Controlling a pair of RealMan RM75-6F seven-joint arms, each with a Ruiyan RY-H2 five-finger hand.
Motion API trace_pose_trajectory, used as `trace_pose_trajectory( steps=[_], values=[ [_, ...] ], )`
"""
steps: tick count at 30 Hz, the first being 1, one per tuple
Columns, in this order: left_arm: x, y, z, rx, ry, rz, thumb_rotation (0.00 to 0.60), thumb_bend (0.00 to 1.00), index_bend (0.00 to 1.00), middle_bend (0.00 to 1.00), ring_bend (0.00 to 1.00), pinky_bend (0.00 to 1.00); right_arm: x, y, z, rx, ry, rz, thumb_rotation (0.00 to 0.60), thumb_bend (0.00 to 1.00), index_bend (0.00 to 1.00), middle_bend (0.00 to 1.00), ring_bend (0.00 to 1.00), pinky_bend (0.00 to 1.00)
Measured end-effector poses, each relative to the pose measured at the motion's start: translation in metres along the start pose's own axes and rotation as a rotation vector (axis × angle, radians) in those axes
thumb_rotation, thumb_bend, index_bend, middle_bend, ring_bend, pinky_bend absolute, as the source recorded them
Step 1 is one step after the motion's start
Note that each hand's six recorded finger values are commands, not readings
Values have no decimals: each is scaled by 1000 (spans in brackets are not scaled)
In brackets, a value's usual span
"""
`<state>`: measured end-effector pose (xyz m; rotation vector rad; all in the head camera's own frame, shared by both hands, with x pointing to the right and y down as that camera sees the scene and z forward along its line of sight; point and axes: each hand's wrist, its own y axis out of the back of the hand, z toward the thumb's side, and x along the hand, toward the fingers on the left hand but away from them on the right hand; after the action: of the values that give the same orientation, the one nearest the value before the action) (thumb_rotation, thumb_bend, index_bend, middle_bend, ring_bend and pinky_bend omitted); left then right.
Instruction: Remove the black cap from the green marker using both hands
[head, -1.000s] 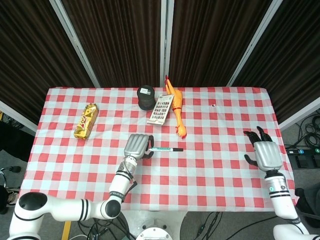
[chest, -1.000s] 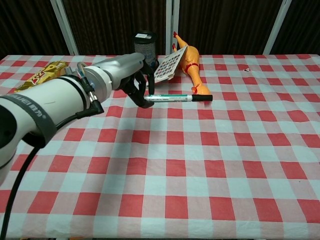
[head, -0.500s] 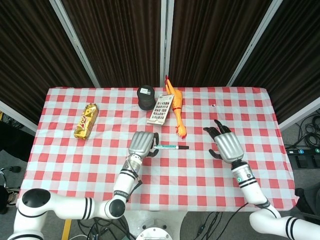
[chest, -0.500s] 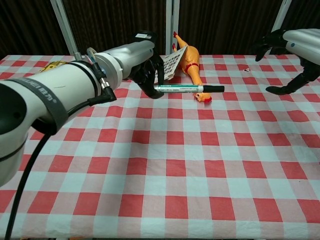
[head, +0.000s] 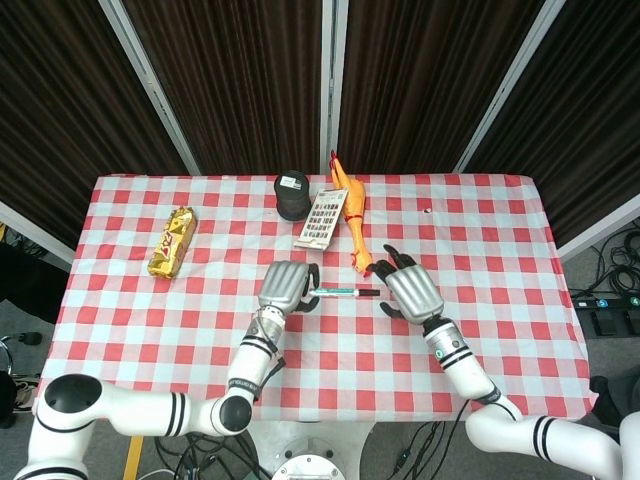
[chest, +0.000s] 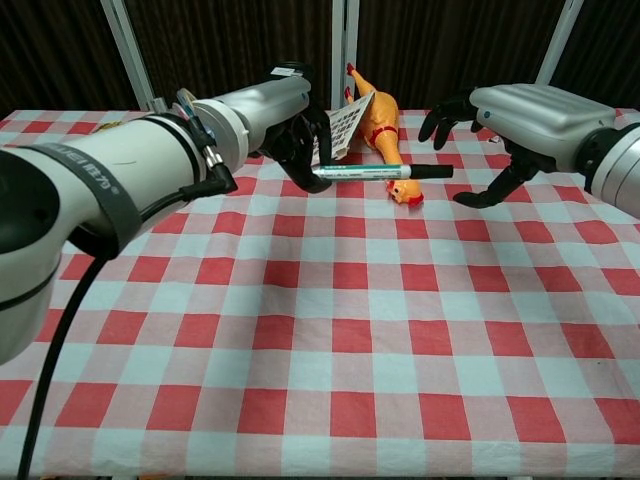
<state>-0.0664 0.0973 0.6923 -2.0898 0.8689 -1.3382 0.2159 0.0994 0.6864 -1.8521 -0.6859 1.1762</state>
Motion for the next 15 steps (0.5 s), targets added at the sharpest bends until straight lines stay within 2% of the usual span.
trace_pose_trajectory(
  steps=[4, 15],
  values=[
    [-1, -1, 3, -2, -8, -5, 600, 451, 641, 667, 1000, 1000, -6, 1, 9, -9, 17, -16, 600, 168, 344, 321, 95, 246],
    [-2, 1, -1, -2, 9, -9, 600, 451, 643, 670, 1000, 1000, -9, -2, 15, -7, 24, -21, 600, 165, 392, 350, 123, 254]
  ],
)
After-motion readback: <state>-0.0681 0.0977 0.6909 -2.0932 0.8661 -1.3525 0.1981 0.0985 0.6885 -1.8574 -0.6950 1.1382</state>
